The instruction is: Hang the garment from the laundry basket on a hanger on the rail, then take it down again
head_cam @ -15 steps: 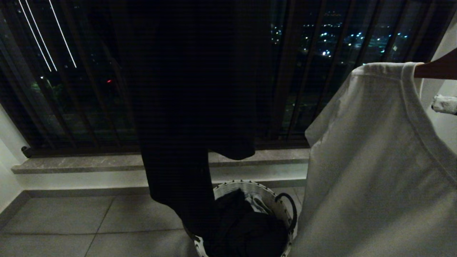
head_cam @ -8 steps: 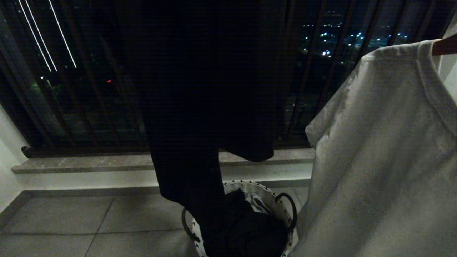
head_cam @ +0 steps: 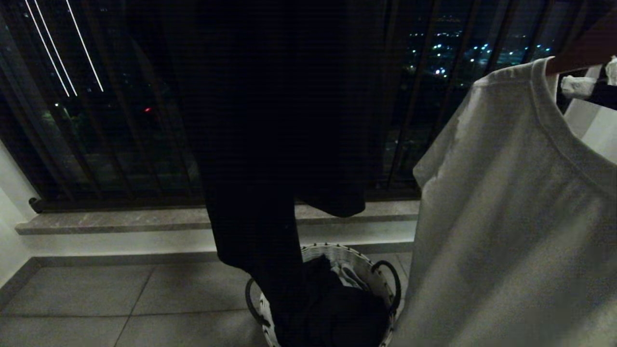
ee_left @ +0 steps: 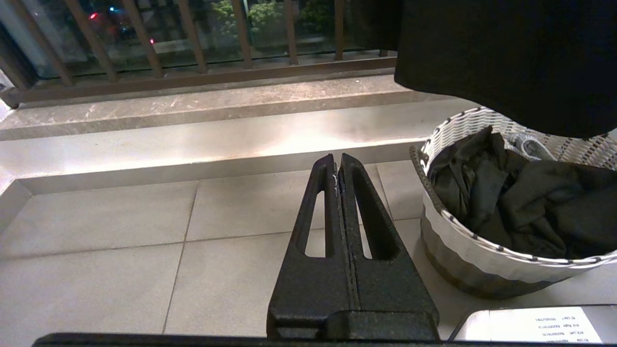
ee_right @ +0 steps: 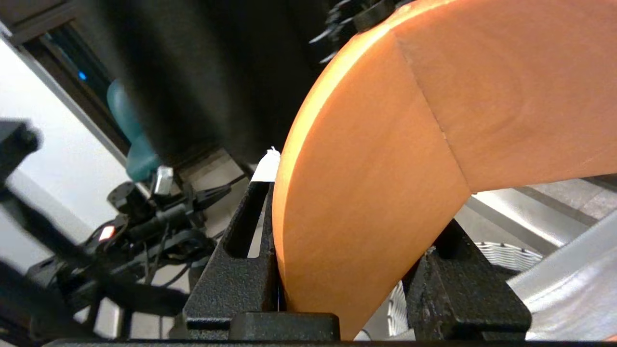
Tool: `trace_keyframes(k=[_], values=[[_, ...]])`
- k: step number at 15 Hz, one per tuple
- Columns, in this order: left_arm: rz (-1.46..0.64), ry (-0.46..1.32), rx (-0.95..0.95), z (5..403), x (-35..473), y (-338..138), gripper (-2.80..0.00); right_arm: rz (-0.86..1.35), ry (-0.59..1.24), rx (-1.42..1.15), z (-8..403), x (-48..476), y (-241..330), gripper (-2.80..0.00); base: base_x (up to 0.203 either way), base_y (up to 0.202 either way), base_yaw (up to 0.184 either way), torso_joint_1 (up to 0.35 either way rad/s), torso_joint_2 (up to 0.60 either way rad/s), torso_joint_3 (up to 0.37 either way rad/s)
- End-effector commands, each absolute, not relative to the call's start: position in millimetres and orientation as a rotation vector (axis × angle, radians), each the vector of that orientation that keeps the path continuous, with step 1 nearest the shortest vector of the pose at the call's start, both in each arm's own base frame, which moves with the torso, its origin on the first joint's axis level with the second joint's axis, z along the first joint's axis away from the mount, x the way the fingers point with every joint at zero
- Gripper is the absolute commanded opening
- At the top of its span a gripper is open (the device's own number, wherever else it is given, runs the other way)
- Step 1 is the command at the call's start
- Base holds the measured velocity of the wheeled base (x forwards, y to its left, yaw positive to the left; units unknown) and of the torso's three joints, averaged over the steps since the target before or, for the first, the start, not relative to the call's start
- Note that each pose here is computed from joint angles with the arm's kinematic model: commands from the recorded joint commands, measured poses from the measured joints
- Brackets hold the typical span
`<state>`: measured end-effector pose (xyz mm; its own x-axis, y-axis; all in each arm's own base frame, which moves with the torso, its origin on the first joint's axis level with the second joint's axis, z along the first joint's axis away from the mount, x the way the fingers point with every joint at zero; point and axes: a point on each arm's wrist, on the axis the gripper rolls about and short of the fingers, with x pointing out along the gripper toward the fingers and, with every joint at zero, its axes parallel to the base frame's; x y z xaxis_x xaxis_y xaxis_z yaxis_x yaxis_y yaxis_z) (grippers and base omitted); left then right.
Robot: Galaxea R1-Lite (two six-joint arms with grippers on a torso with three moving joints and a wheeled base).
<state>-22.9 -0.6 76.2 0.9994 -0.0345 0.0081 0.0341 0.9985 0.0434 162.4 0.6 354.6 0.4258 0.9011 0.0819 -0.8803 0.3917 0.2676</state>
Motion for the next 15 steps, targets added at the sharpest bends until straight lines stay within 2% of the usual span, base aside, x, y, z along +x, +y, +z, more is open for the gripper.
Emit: trace_keyframes(k=[1, 8, 11, 15], values=[[-0.035, -0.007, 0.043, 75.4, -22.7, -0.7, -2.8, 1.135, 0.116, 0.315, 352.2, 192.7, -3.1, -2.8, 0.0, 0.0, 0.0, 0.0, 0.0, 0.0], [-0.035, -0.007, 0.043, 75.4, -22.7, -0.6, -2.8, 1.157, 0.106, 0.303, 367.7, 249.6, -5.7, -2.8, 0.0, 0.0, 0.0, 0.0, 0.0, 0.0], [-0.035, -0.008, 0.043, 75.8, -22.8, -0.7, -2.8, 1.213, 0.148, 0.334, 359.7, 271.2, 16.2, -2.8, 0.0, 0.0, 0.0, 0.0, 0.0, 0.0], [-0.034, -0.008, 0.043, 75.8, -22.8, -0.6, -2.8, 1.163, 0.204, 0.411, 334.4, 302.4, 60.3, -2.8, 0.0, 0.0, 0.0, 0.0, 0.0, 0.0]])
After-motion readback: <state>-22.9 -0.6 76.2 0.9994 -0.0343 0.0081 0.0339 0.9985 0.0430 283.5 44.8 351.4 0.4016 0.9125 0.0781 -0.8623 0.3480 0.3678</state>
